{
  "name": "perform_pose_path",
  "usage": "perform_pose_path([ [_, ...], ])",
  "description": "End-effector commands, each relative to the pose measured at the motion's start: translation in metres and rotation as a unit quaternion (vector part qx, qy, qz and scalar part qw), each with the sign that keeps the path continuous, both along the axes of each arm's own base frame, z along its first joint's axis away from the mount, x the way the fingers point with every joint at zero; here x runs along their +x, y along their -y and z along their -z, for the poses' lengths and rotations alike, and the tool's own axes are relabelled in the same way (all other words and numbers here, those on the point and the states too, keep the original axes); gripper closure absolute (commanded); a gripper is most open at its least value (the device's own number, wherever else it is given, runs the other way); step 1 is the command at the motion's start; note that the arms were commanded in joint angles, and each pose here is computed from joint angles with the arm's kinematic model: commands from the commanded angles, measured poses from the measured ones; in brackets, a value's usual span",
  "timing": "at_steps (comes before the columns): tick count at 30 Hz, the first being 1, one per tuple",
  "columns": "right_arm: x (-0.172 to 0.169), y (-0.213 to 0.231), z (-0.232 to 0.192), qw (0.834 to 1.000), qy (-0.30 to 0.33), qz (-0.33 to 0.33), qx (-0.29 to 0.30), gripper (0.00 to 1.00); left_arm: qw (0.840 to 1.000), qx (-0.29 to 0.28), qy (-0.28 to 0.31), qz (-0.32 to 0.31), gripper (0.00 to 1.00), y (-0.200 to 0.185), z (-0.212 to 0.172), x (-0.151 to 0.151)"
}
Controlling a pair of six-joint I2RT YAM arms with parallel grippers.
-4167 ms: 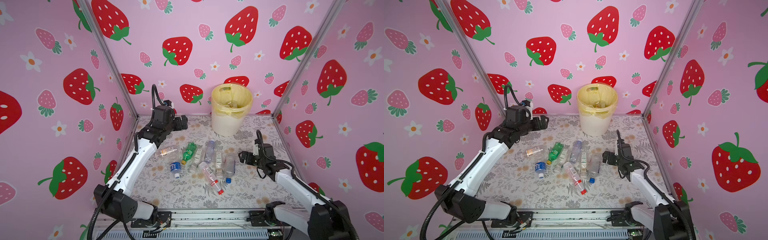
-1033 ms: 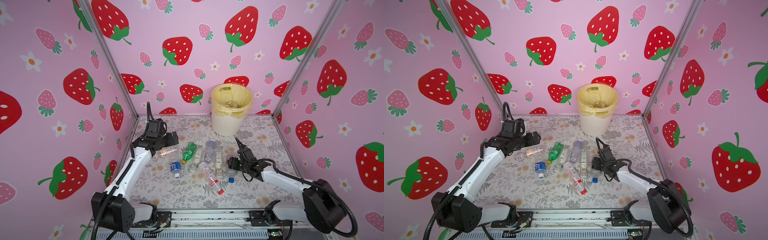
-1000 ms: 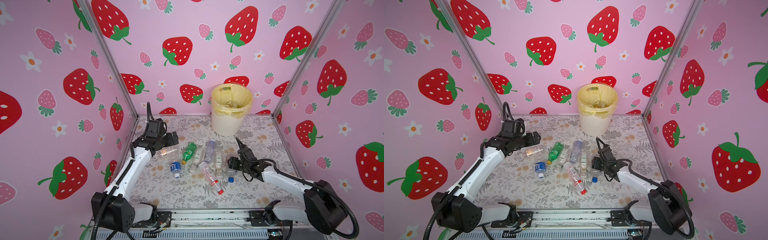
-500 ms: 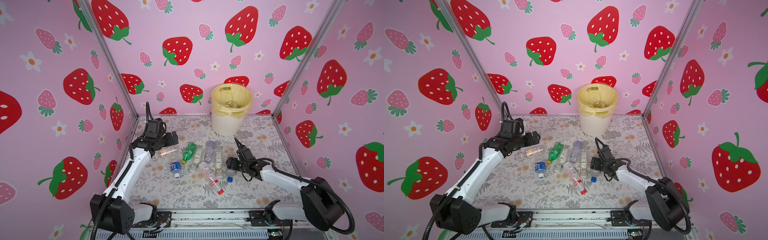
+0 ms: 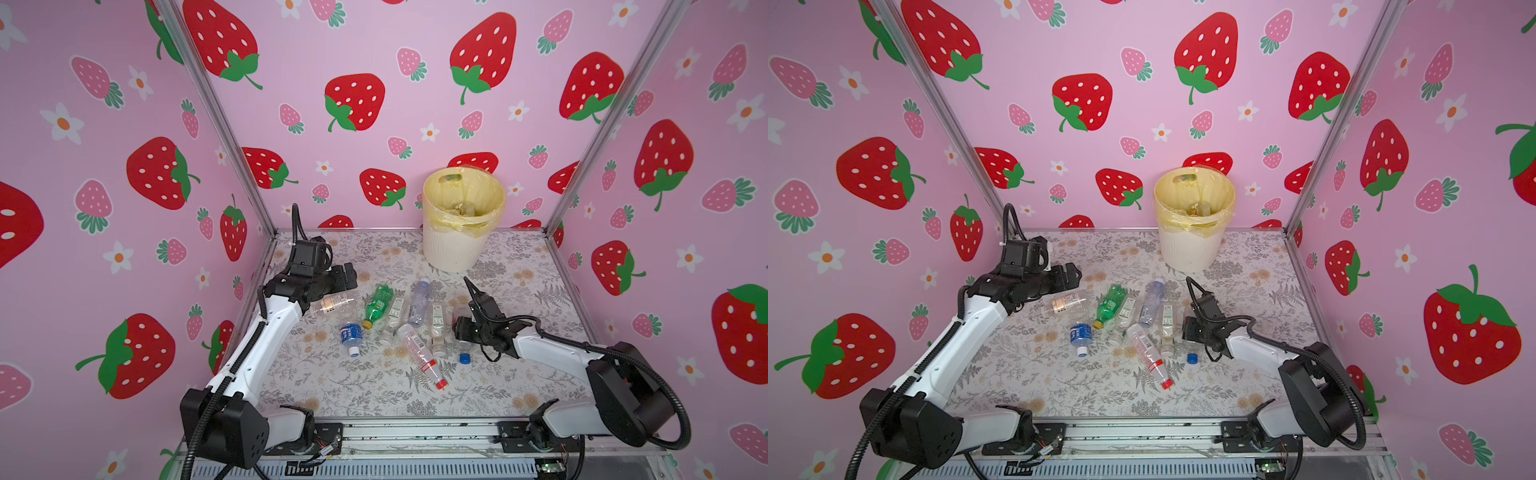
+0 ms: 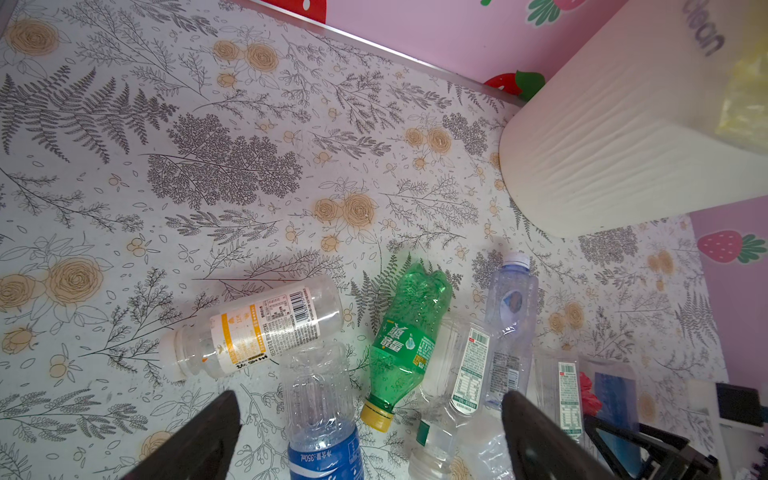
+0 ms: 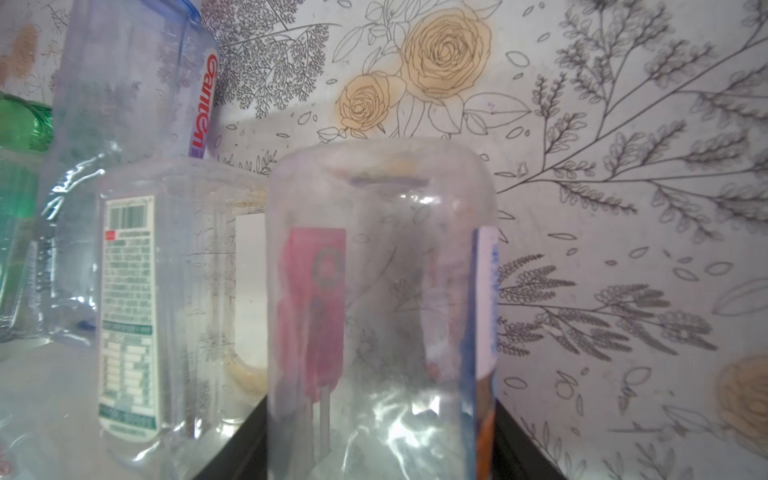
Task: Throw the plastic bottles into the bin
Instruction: 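Close the right gripper on the pink-labelled bottle and lift it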
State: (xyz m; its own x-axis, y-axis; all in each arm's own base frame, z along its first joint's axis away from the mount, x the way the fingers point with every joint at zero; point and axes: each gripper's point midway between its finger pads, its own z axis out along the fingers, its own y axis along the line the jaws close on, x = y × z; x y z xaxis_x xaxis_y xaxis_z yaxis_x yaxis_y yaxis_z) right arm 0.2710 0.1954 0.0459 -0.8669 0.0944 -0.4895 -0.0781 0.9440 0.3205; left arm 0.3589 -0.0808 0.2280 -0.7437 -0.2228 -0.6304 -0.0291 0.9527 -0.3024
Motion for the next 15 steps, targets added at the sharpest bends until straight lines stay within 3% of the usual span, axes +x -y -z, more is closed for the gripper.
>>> perform_pose_path([
  [1,0.002,0.005,-0.014,1.0,0.02,0.011,-0.005,0.41,1.0,-0.002,0.008,-0.003,0.0,-0.002,-0.008,0.001],
  [9,0.015,0.012,-0.066,0.995,0.102,0.021,0.002,0.41,1.0,0.0,0.008,-0.003,0.0,-0.002,-0.008,0.0],
  [15,0.023,0.021,-0.122,0.981,0.189,0.03,0.012,0.41,1.0,-0.001,0.009,-0.004,0.0,-0.003,-0.009,0.0],
])
